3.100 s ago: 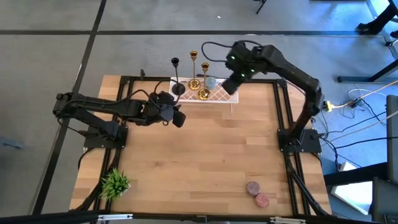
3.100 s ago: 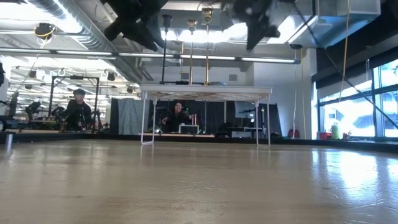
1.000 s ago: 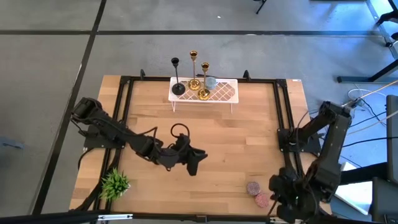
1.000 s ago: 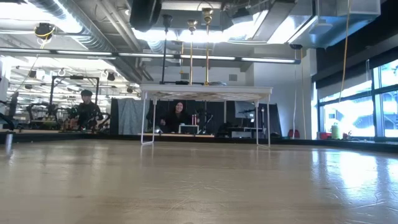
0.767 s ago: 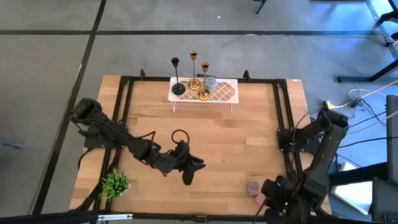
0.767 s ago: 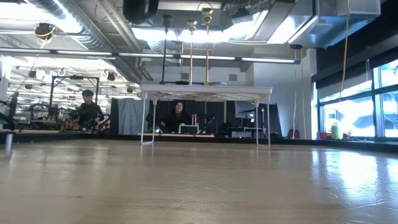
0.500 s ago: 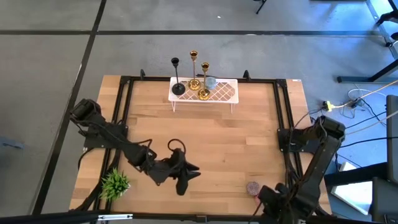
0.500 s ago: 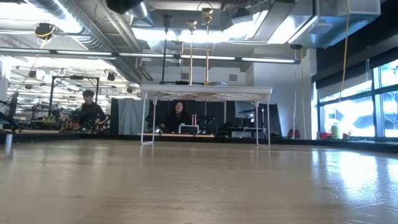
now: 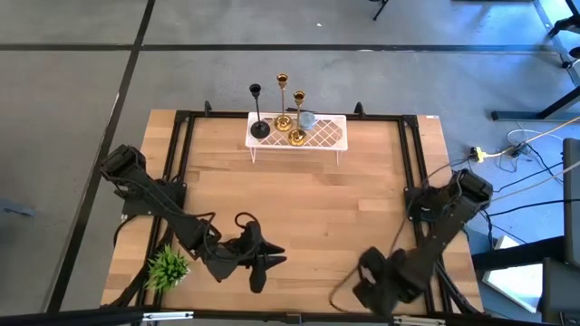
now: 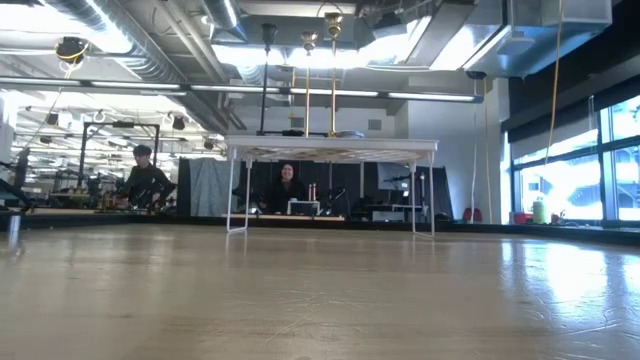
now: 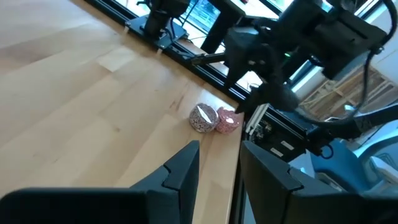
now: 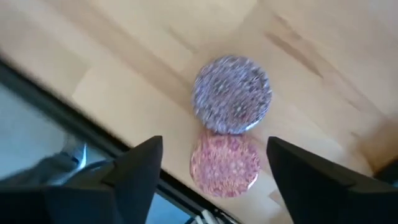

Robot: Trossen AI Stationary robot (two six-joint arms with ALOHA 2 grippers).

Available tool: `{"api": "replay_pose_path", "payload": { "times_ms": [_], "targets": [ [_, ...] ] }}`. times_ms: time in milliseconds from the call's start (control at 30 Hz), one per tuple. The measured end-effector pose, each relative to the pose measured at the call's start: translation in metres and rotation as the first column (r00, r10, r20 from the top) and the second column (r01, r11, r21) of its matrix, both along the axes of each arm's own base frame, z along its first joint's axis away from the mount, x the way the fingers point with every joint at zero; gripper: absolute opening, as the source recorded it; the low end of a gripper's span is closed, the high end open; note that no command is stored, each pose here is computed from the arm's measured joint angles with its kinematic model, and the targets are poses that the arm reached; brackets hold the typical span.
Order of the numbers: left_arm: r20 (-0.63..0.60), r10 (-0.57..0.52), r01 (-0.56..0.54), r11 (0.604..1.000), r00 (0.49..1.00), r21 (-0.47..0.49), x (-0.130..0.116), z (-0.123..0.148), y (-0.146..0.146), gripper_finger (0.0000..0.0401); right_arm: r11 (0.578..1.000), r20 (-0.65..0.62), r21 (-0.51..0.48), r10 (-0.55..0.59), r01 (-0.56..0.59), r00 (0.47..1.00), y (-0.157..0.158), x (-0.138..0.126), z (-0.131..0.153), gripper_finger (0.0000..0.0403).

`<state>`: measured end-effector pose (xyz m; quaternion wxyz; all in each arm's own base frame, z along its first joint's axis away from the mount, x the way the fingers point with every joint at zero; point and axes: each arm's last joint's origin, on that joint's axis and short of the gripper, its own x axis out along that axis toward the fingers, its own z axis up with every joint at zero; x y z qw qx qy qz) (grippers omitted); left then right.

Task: Pick & Place candle stick holders
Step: Put the red patterned scented candle on the shelf

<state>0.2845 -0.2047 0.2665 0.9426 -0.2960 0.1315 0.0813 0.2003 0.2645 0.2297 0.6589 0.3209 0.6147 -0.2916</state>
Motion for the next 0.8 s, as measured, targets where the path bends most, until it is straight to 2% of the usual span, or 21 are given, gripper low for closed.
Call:
{"api": "replay_pose_path", "payload": {
  "times_ms": [67,267,400,567,800],
  "targets": [
    [0.0,-0.002,0.002,1.0,1.0,0.0,0.0,0.0,0.0,0.0113,0.998,-0.038,0.02,-0.056,0.057,0.998,-0.009,0.01,0.0,0.0306],
    [-0.001,-0.006,0.006,1.0,1.0,0.002,0.0,0.0,0.0,0.0113,0.992,-0.019,0.035,-0.122,0.122,0.992,-0.02,0.026,0.0,0.0318],
    [-0.005,-0.019,0.019,1.0,1.0,0.008,0.0,0.0,-0.001,0.0113,0.989,-0.035,0.025,-0.147,0.147,0.989,-0.023,0.024,-0.011,0.0318],
    [-0.005,-0.022,0.022,1.0,1.0,0.012,0.0,0.0,-0.001,0.0113,0.978,-0.074,0.076,-0.188,0.193,0.979,-0.02,0.018,-0.031,0.0318],
    [-0.006,-0.022,0.022,1.0,1.0,0.02,0.0,0.0,0.0,0.0113,0.974,-0.052,0.091,-0.202,0.206,0.978,-0.017,0.017,-0.032,0.0318]
  ]
}}
